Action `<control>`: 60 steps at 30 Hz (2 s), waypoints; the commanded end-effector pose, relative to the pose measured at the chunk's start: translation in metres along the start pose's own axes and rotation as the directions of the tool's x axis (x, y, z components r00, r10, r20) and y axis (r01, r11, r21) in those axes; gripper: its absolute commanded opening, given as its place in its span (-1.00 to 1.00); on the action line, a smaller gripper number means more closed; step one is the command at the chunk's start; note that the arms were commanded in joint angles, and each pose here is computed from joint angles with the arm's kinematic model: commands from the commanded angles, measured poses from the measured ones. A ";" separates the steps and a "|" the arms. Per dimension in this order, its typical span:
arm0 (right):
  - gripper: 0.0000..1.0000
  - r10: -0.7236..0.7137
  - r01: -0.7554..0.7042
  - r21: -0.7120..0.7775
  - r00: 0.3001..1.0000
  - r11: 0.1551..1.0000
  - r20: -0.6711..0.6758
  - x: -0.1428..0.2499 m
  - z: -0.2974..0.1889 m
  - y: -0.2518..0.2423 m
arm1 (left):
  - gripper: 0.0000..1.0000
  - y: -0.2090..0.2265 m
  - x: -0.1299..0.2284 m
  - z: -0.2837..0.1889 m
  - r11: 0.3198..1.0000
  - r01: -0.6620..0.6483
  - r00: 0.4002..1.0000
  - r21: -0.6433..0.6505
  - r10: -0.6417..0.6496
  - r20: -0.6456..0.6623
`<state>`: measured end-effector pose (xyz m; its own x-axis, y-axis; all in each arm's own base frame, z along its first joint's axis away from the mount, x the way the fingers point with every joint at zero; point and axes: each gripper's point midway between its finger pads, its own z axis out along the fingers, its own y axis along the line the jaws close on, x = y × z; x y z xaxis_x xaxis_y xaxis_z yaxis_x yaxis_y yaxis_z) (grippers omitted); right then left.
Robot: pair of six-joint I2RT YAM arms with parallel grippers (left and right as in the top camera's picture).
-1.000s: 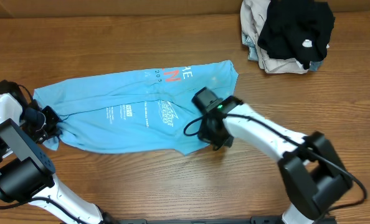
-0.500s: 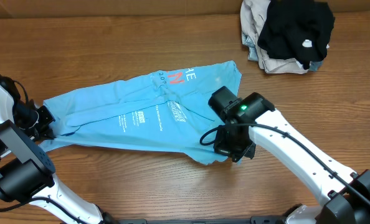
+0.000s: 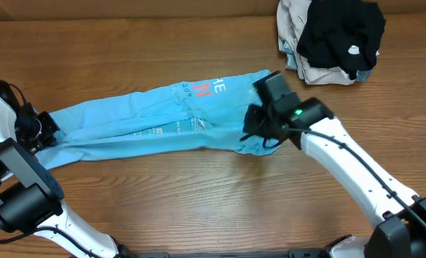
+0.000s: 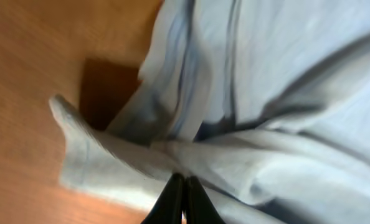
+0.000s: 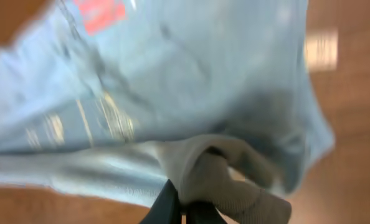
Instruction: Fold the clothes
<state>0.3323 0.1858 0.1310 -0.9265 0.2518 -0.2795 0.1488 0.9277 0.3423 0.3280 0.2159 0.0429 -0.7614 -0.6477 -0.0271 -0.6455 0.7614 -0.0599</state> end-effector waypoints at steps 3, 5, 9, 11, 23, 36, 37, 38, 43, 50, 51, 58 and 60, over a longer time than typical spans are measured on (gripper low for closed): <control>-0.92 -0.070 0.072 -0.017 0.992 0.997 0.109 -0.040 0.009 -0.001 | -0.92 -0.024 -0.026 -0.005 0.999 -0.019 0.995 0.041 0.015 0.103; -0.92 -0.079 0.083 -0.023 0.989 0.996 0.121 -0.045 0.018 0.001 | -0.92 -0.034 -0.031 -0.005 0.998 -0.041 0.991 0.049 0.034 0.131; -0.67 -0.086 0.090 -0.028 0.988 0.996 0.128 -0.053 0.043 0.004 | -0.58 -0.056 -0.042 -0.007 0.994 -0.091 0.979 0.064 0.078 0.189; -0.08 -0.086 0.090 -0.026 0.988 0.996 0.126 -0.054 0.052 0.003 | 0.09 -0.065 -0.046 -0.008 0.991 -0.112 0.973 0.067 0.095 0.212; 1.00 -0.091 0.093 -0.032 0.994 0.995 0.056 -0.038 0.040 0.000 | 1.00 -0.028 -0.031 -0.007 0.991 -0.129 0.984 0.044 0.123 0.130; 1.00 -0.100 0.100 -0.022 0.995 0.995 -0.009 -0.023 0.041 -0.006 | 1.00 -0.001 -0.030 0.024 0.968 -0.237 0.959 0.081 0.220 0.178; 1.00 -0.100 0.100 -0.022 0.995 0.995 -0.008 -0.023 0.041 -0.005 | 0.99 -0.004 -0.030 0.028 0.960 -0.266 0.951 0.085 0.247 0.187; 1.00 -0.100 0.100 -0.022 0.995 0.995 -0.008 -0.023 0.041 -0.005 | 0.98 -0.007 -0.029 0.031 0.954 -0.287 0.944 0.081 0.268 0.194; 1.00 -0.099 0.099 -0.021 0.995 0.995 -0.009 -0.023 0.041 -0.006 | 0.39 -0.012 -0.029 0.039 0.946 -0.314 0.932 0.073 0.293 0.211; 1.00 -0.099 0.099 -0.021 0.995 0.995 -0.010 -0.023 0.041 -0.006 | -0.55 -0.010 -0.027 0.042 0.948 -0.312 0.933 0.064 0.293 0.207; 1.00 -0.099 0.099 -0.022 0.995 0.995 -0.010 -0.023 0.041 -0.005 | -0.73 -0.008 -0.028 0.042 0.950 -0.309 0.934 0.053 0.292 0.206; 1.00 -0.098 0.098 -0.031 0.995 0.995 -0.024 -0.020 0.040 -0.005 | -0.92 0.014 -0.049 0.011 0.984 -0.178 0.960 -0.007 0.175 0.218; 1.00 -0.097 0.096 -0.023 0.995 0.995 -0.036 -0.017 0.040 -0.007 | -0.92 0.015 -0.061 -0.011 0.985 -0.171 0.957 -0.010 0.169 0.236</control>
<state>0.3568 0.1861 0.0779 -0.9585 0.1512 -0.2416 0.0709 0.9475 0.3118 0.3459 0.2343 0.0146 -0.8670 -0.4634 -0.1830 -0.4560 0.8861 -0.0832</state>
